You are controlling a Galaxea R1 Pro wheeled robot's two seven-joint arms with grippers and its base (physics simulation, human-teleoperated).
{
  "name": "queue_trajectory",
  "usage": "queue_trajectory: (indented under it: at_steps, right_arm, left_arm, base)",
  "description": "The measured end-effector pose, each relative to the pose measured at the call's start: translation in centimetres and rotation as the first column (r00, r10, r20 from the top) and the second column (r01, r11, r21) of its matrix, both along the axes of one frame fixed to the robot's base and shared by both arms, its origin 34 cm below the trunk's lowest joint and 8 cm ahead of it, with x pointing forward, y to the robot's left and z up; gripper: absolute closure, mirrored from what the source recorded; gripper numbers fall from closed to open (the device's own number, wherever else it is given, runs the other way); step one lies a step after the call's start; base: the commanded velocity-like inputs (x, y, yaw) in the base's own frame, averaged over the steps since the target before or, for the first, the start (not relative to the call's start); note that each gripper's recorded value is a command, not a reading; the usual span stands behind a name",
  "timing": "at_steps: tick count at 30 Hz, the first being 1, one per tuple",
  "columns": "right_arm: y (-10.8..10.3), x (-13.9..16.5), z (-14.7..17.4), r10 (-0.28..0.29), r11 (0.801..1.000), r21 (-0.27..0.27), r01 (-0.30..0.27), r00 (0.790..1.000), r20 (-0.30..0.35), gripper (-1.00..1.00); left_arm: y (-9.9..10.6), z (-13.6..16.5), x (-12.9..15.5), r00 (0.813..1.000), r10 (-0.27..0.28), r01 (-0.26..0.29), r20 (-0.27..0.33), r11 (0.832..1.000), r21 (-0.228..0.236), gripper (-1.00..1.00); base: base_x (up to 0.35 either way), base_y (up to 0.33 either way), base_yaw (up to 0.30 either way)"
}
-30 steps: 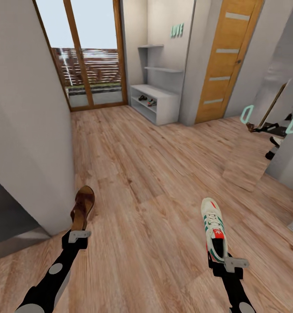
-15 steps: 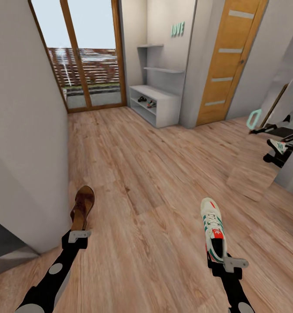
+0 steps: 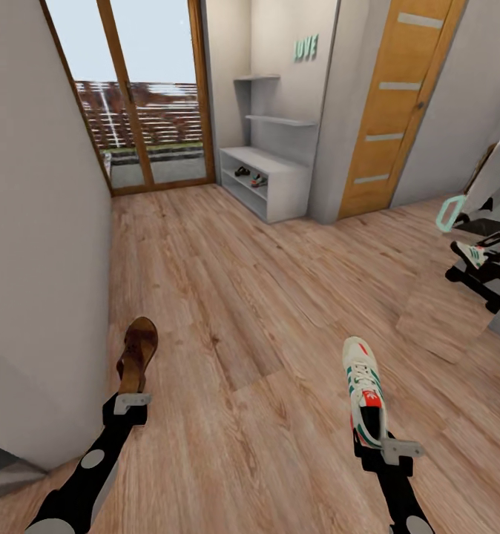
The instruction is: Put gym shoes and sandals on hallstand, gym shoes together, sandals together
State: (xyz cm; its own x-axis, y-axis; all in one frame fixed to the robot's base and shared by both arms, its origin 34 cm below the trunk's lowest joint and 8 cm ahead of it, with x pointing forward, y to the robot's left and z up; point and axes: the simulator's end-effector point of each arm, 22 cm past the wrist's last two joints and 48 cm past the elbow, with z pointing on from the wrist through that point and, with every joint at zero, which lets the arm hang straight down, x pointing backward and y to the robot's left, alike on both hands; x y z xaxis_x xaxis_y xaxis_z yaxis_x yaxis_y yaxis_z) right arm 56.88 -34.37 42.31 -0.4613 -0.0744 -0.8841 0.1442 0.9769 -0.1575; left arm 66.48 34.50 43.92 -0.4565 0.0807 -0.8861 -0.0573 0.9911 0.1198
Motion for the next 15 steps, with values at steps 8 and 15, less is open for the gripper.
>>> queue_trajectory:
  at_steps: [8, 15]
  right_arm:
    - [2.2, 0.2, 0.2, -0.002, 0.999, 0.034, 0.001, 1.0, 0.025, 1.0]
    - [2.5, 0.1, 0.0, 0.002, 0.999, 0.036, -0.003, 1.0, 0.022, 1.0]
  left_arm:
    - [0.1, 0.0, 0.0, 1.0, 0.002, -0.002, 0.0, 1.0, -0.001, 1.0]
    - [0.1, 0.0, 0.0, 1.0, 0.002, -0.002, -0.001, 1.0, -0.001, 1.0]
  base:
    - [0.34, 0.0, 0.0]
    - [0.34, 0.0, 0.0]
